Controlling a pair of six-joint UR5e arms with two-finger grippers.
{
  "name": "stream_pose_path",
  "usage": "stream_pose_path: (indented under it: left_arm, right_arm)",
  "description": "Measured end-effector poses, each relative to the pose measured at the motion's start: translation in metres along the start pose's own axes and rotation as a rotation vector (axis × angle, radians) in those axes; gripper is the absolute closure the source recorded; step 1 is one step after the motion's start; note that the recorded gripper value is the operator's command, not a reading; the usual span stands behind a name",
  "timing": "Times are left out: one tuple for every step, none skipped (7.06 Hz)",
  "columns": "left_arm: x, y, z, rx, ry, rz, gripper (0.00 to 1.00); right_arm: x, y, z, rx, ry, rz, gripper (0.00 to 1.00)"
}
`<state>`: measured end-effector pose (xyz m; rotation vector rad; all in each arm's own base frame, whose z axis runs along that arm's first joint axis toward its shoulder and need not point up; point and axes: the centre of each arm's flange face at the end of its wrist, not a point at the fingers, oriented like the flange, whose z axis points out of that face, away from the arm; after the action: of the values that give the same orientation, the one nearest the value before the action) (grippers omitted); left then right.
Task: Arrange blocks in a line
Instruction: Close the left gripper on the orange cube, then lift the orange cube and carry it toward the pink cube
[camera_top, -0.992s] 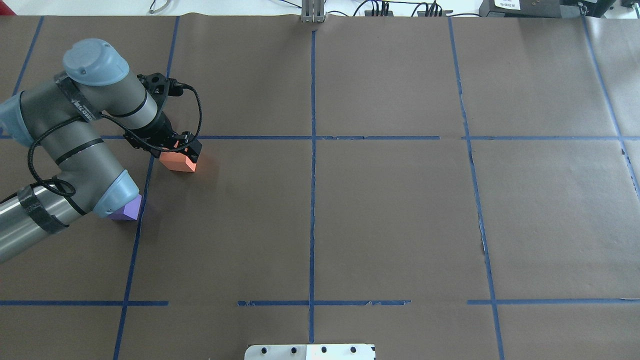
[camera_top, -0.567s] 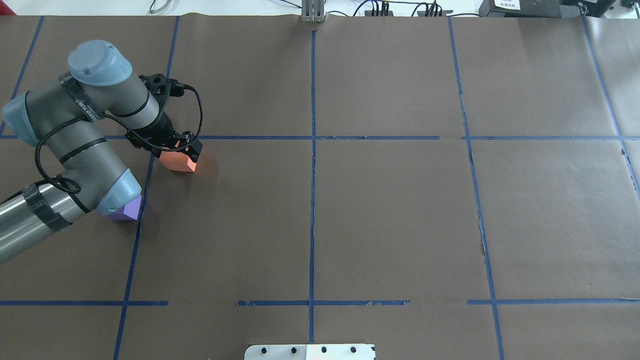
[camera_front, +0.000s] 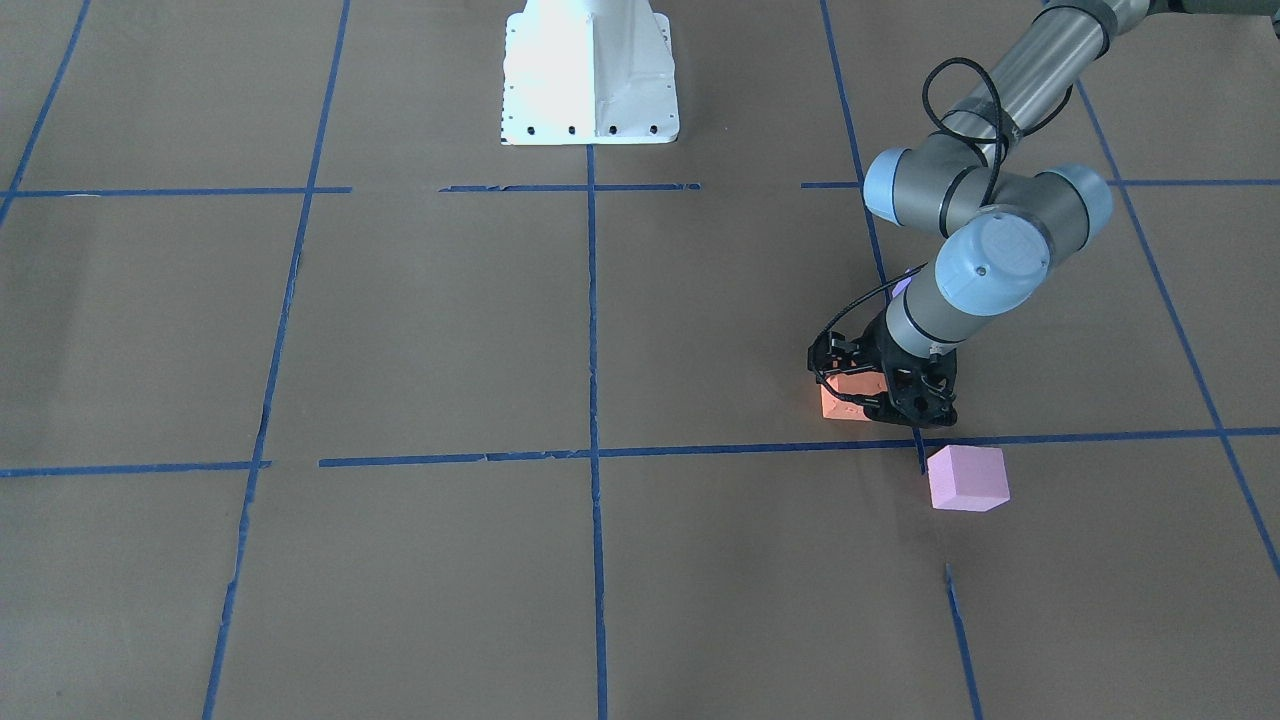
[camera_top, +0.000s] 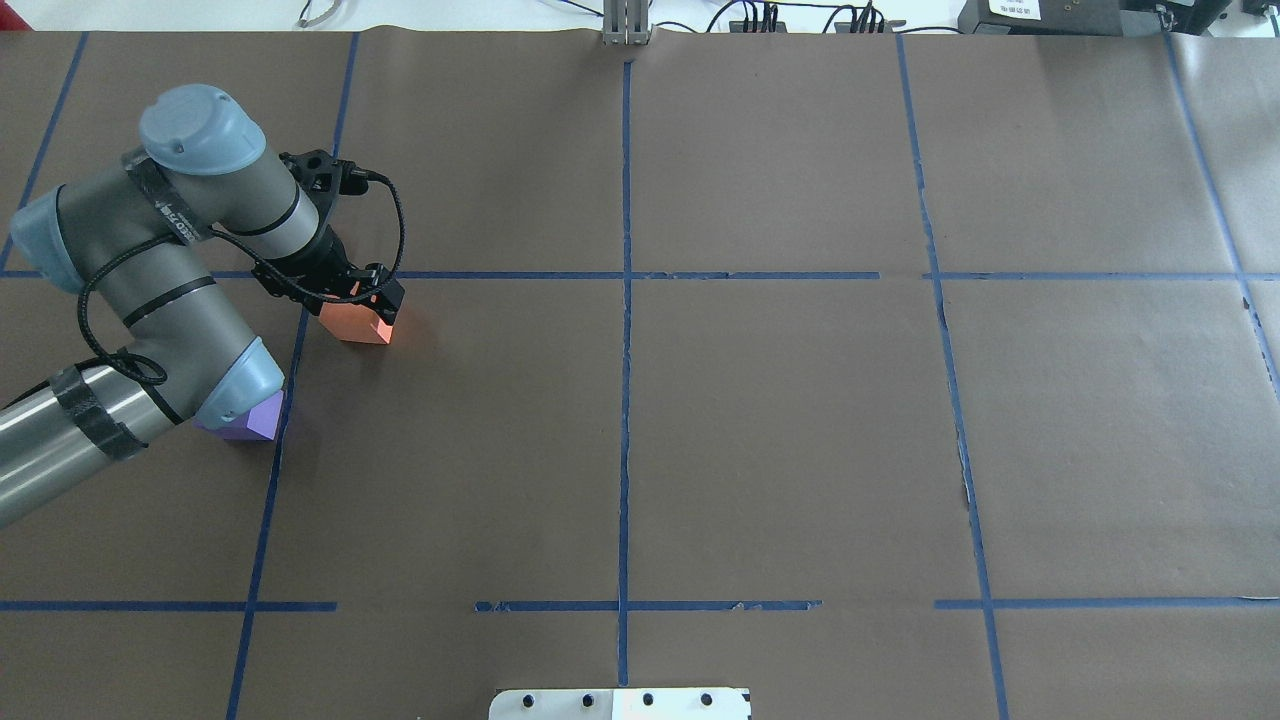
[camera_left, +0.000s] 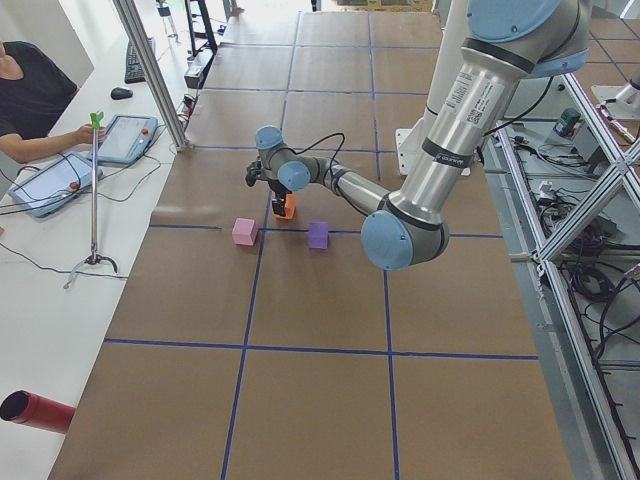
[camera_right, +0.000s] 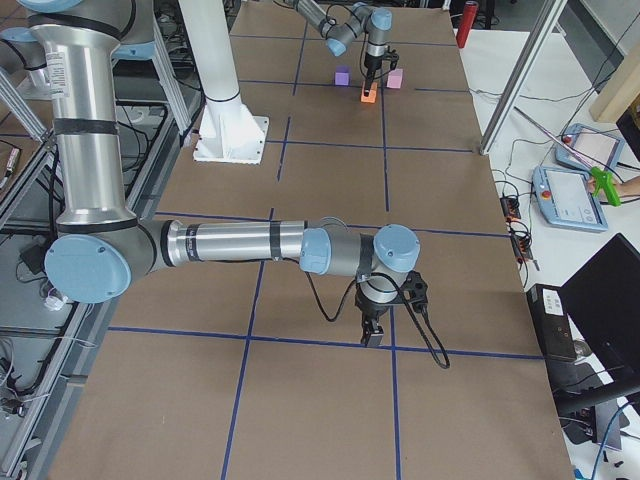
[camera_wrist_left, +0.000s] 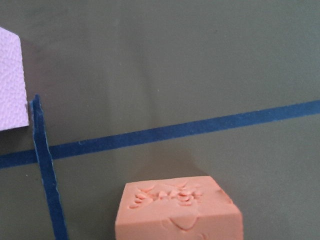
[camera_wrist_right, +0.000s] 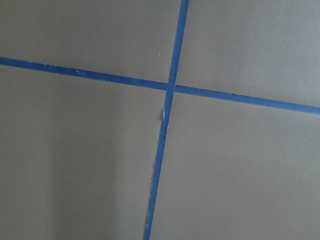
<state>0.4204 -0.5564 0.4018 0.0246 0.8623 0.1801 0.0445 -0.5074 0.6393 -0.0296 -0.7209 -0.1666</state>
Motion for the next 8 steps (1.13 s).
stream_pose_path:
  left_arm:
    - [0.002,-0.001,-0.001,0.002,0.001,0.001,0.01]
    - [0.003,-0.002,-0.001,0.003,0.001,0.002,0.29]
    - [0.003,-0.003,0.000,0.003,0.001,0.002,0.78]
    - [0.004,-0.004,-0.001,0.003,0.002,-0.003,1.00]
    - [0.004,-0.004,-0.002,0.006,0.003,-0.014,1.00]
    - [0.003,-0.008,-0.010,0.016,0.005,-0.023,1.00]
    - [0.002,-0.013,-0.030,0.034,0.004,-0.037,1.00]
    - [0.003,-0.014,-0.059,0.046,-0.005,-0.047,1.00]
  right_arm:
    - [0.000,0.000,0.000,0.000,0.000,0.000,0.00]
    - [0.000,0.000,0.000,0.000,0.000,0.000,0.00]
    - [0.000,0.000,0.000,0.000,0.000,0.000,0.00]
    - [0.000,0.000,0.000,0.000,0.000,0.000,0.00]
    - [0.000,0.000,0.000,0.000,0.000,0.000,0.00]
    - [0.000,0.000,0.000,0.000,0.000,0.000,0.00]
    - [0.000,0.000,0.000,0.000,0.000,0.000,0.00]
    - [0.000,0.000,0.000,0.000,0.000,0.000,0.00]
